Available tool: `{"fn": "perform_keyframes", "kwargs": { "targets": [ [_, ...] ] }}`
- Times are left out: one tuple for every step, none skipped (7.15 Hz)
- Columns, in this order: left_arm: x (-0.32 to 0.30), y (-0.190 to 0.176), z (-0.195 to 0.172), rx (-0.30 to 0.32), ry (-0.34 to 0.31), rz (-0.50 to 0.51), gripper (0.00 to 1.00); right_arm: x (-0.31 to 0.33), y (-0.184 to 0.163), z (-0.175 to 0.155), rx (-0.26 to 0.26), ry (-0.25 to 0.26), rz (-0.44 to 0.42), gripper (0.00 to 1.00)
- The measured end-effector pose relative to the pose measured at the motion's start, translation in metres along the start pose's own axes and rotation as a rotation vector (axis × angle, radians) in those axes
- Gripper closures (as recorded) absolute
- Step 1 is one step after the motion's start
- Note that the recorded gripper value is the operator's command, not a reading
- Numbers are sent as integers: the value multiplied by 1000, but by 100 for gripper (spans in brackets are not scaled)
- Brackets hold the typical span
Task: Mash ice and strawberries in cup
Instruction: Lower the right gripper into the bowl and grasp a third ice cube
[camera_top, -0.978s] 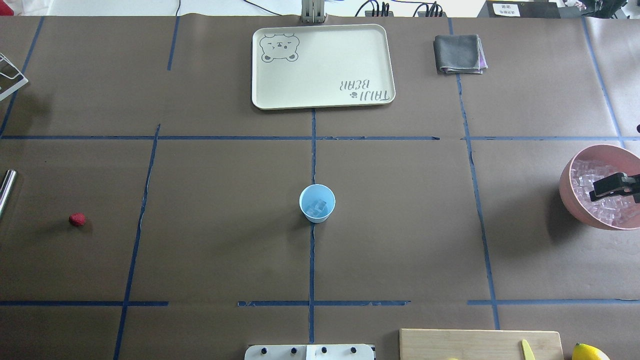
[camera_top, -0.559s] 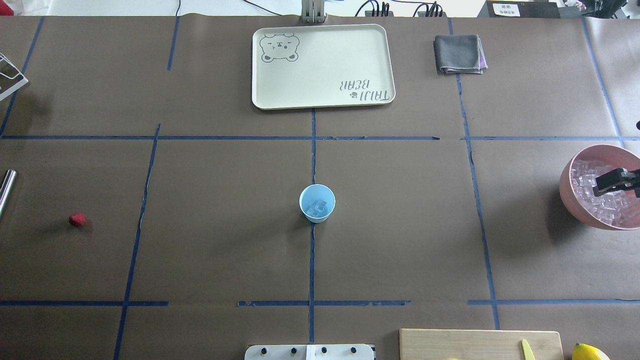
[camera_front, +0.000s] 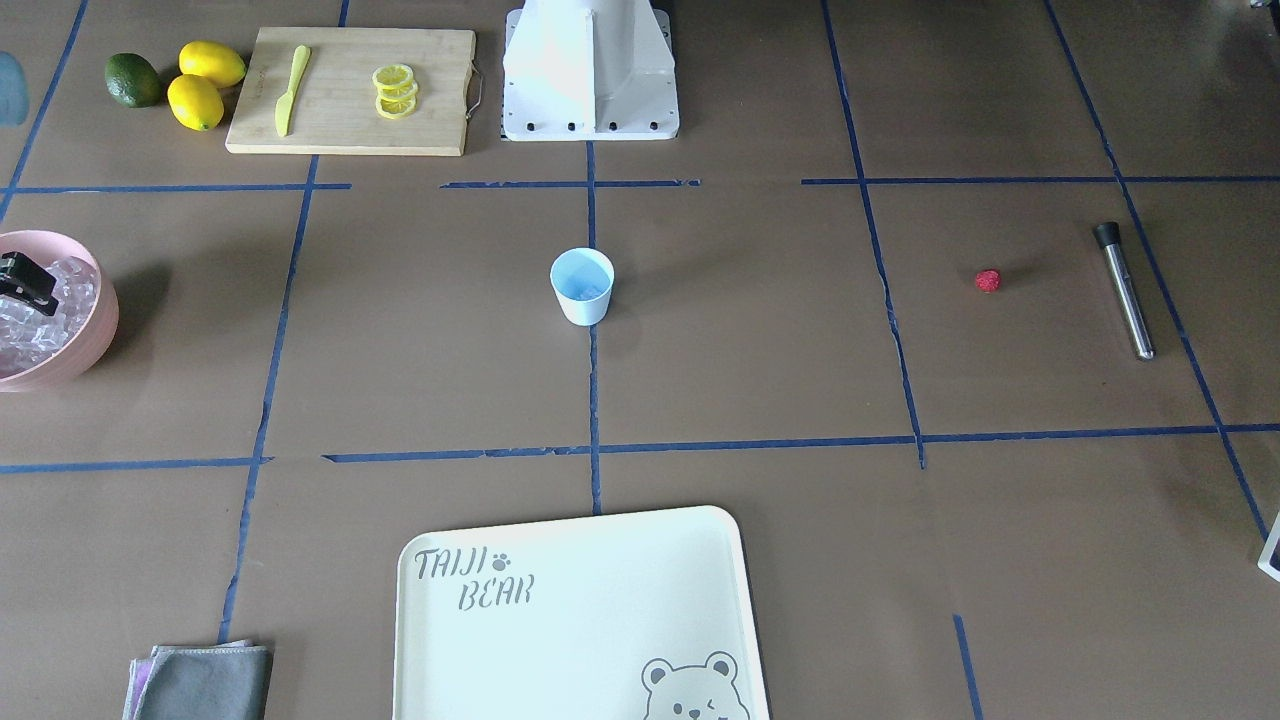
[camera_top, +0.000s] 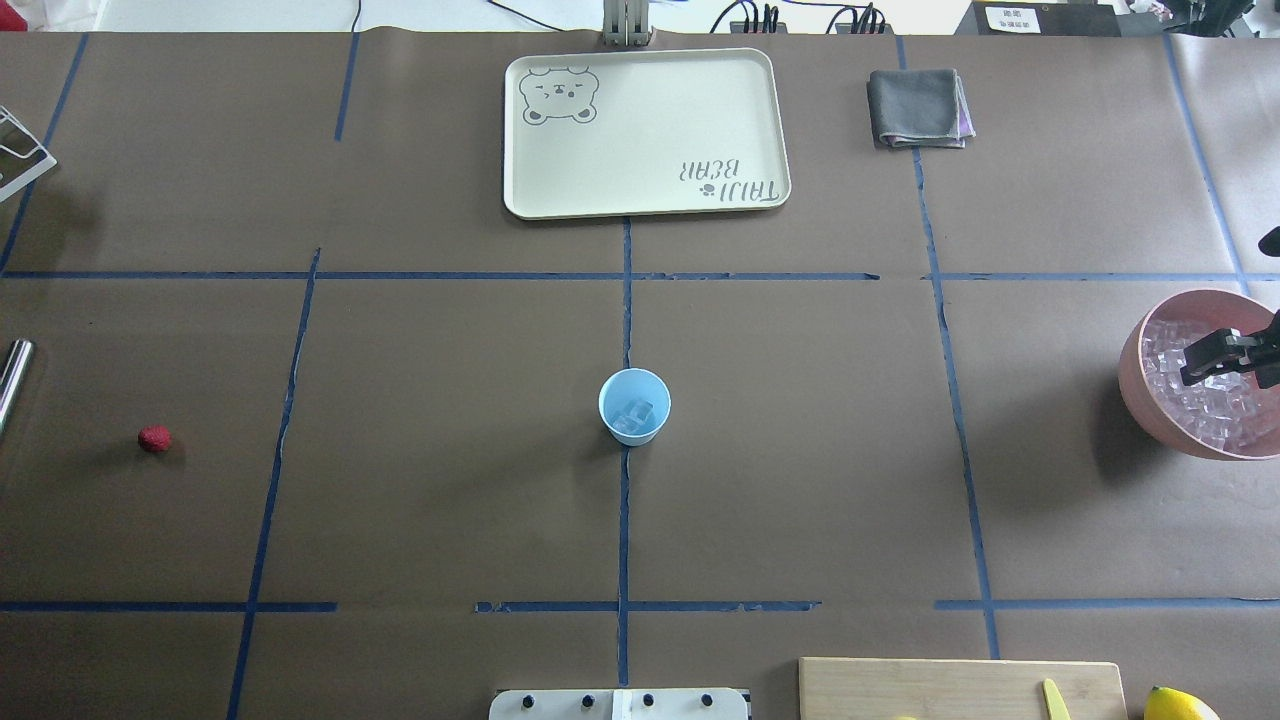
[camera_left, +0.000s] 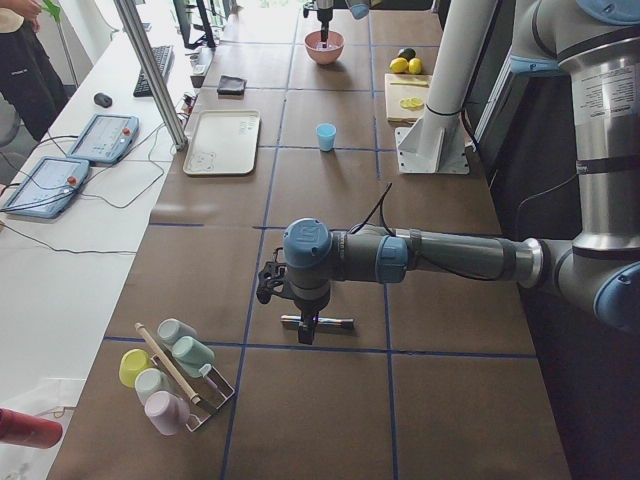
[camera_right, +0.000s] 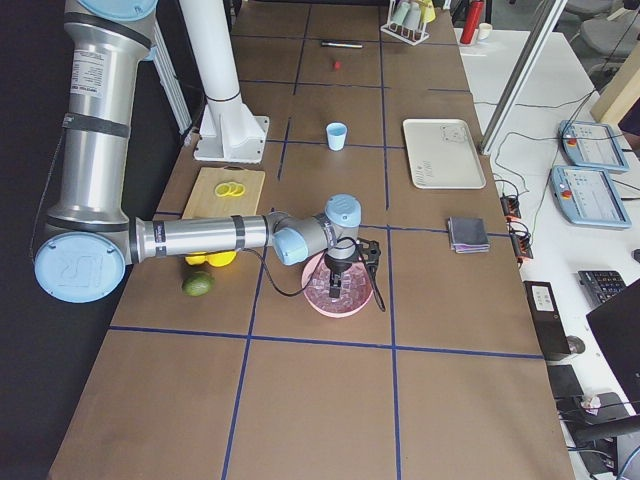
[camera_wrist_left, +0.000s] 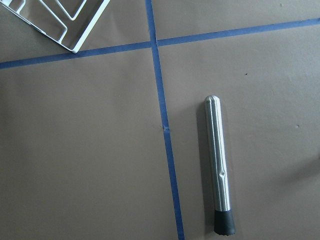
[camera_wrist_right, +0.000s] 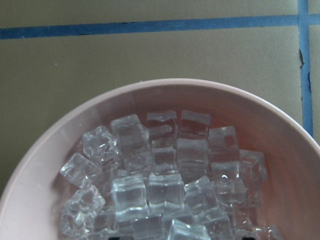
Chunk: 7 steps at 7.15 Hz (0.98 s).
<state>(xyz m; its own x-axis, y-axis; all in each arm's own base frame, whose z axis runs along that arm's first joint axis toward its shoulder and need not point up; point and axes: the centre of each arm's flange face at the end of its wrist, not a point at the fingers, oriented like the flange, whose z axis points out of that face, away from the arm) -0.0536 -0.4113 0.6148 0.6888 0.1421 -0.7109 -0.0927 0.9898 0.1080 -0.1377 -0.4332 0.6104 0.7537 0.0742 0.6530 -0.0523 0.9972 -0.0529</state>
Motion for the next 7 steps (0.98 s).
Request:
{"fn": "perform_keyframes", "kwargs": {
  "targets": [
    [0, 0, 0, 0, 0, 1, 0, 0, 0, 0, 0, 0, 2, 100],
    [0, 0, 0, 0, 0, 0, 0, 1, 0, 0, -1, 0, 3, 100],
    [0, 0, 1, -1, 0, -1, 0, 2, 0, 0, 0, -1, 3, 100],
    [0, 0, 1, -1, 0, -1, 0, 2, 0, -1, 1, -3, 3, 100],
    [0, 0, 0, -1, 0, -1, 0, 2, -1, -6, 7, -11, 6, 100],
    [0, 0, 0, -1, 0, -1, 0, -5, -1, -22, 26, -33, 0, 100],
    [0, 0, 0, 1, 0, 1, 0, -22, 1, -45, 55, -68, -7, 100]
  ]
}}
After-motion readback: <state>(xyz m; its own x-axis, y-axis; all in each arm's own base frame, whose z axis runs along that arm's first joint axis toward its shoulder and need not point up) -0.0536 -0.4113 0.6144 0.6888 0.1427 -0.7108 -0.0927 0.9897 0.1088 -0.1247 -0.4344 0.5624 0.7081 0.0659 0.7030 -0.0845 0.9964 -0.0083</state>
